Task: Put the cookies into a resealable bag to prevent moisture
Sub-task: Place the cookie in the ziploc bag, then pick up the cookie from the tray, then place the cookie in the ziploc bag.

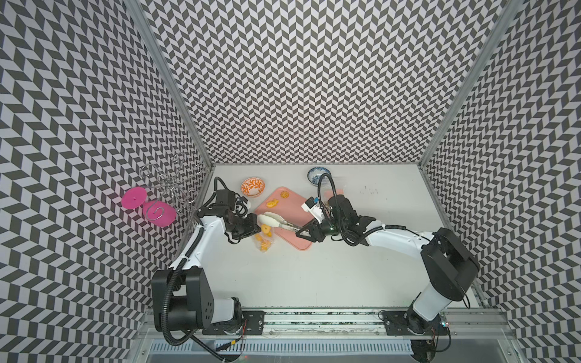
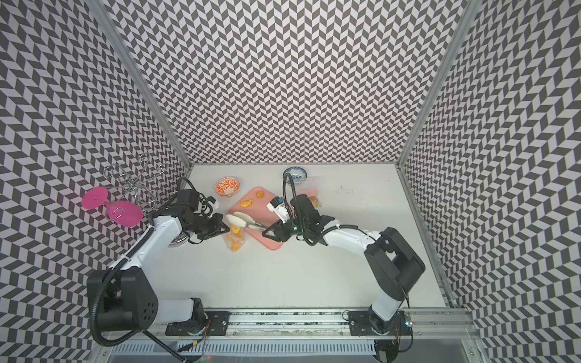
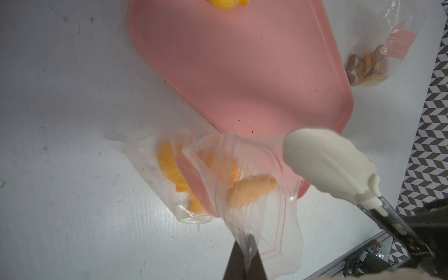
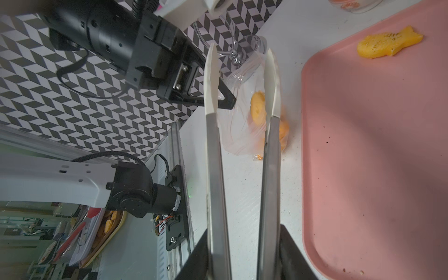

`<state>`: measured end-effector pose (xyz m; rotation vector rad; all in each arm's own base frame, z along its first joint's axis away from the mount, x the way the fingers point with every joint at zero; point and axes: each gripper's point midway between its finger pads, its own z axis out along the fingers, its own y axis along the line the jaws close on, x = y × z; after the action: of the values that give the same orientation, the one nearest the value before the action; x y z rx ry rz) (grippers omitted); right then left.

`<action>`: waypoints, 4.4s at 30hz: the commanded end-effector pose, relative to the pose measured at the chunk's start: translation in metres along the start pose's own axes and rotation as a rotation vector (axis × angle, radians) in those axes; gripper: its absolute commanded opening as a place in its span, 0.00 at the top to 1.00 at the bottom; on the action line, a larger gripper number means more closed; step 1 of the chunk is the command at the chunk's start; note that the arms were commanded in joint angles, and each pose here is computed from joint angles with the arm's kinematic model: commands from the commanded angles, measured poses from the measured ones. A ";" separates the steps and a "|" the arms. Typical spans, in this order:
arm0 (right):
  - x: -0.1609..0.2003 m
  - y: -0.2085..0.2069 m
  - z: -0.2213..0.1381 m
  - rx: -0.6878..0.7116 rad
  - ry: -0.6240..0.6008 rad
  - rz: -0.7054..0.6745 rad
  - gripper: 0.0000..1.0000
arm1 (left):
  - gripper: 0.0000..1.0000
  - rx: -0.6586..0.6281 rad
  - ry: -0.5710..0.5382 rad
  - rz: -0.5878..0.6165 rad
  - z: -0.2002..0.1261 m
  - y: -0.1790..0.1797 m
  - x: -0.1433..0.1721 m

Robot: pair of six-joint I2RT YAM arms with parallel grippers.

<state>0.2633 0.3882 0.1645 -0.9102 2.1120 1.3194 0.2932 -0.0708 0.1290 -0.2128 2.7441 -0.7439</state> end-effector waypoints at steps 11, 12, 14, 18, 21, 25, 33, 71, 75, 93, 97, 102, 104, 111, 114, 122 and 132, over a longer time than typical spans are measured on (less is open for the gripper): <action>-0.046 -0.023 -0.045 0.155 -0.141 -0.111 0.62 | 1.00 -0.012 -0.069 0.022 -0.019 -0.009 -0.014; -0.048 -0.031 -0.048 0.188 -0.128 -0.126 0.62 | 1.00 -0.016 -0.075 0.020 -0.022 -0.009 -0.015; -0.049 -0.048 -0.049 0.270 -0.095 -0.168 0.62 | 1.00 -0.011 -0.090 0.025 -0.028 -0.014 -0.018; -0.050 -0.081 -0.044 0.404 -0.017 -0.250 0.61 | 1.00 -0.010 -0.110 0.038 -0.036 -0.021 -0.019; -0.051 -0.100 -0.033 0.456 0.044 -0.307 0.59 | 1.00 -0.025 -0.100 0.033 -0.033 -0.017 -0.014; -0.053 -0.117 -0.015 0.497 0.096 -0.394 0.57 | 1.00 -0.023 -0.090 0.029 -0.029 -0.015 -0.011; -0.059 -0.139 0.020 0.542 0.156 -0.531 0.51 | 1.00 -0.035 -0.078 0.029 -0.025 -0.011 -0.010; -0.052 -0.138 0.031 0.556 0.256 -0.583 0.74 | 1.00 -0.025 -0.050 0.045 -0.012 -0.008 -0.009; -0.049 -0.123 0.014 0.541 0.220 -0.557 0.75 | 1.00 -0.024 -0.046 0.048 -0.009 -0.008 -0.012; -0.025 0.013 -0.041 0.094 -0.092 -0.205 0.75 | 1.00 -0.067 -0.041 0.058 -0.002 -0.001 -0.028; -0.024 0.029 -0.041 0.013 -0.128 -0.140 0.76 | 1.00 -0.062 -0.045 0.059 -0.002 -0.002 -0.030; -0.017 0.028 -0.025 -0.041 -0.110 -0.105 0.76 | 1.00 -0.068 -0.050 0.059 -0.006 -0.002 -0.031; -0.018 0.030 -0.019 -0.053 -0.102 -0.099 0.76 | 1.00 -0.068 -0.053 0.059 -0.007 -0.003 -0.031; -0.007 0.024 -0.005 -0.095 -0.088 -0.035 0.76 | 1.00 -0.059 -0.060 0.055 -0.012 -0.004 -0.029; -0.008 0.021 -0.001 -0.101 -0.092 -0.020 0.75 | 1.00 -0.049 -0.062 0.054 -0.013 -0.006 -0.029; -0.008 0.022 0.008 -0.141 -0.096 0.015 0.73 | 1.00 -0.015 -0.062 0.040 -0.014 -0.008 -0.026; -0.007 0.013 0.012 -0.109 -0.103 0.054 0.61 | 1.00 0.025 -0.072 0.027 -0.021 -0.013 -0.025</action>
<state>0.2534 0.3958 0.1514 -0.8077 2.1262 1.4644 0.3110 -0.0637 0.1444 -0.2148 2.7035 -0.7141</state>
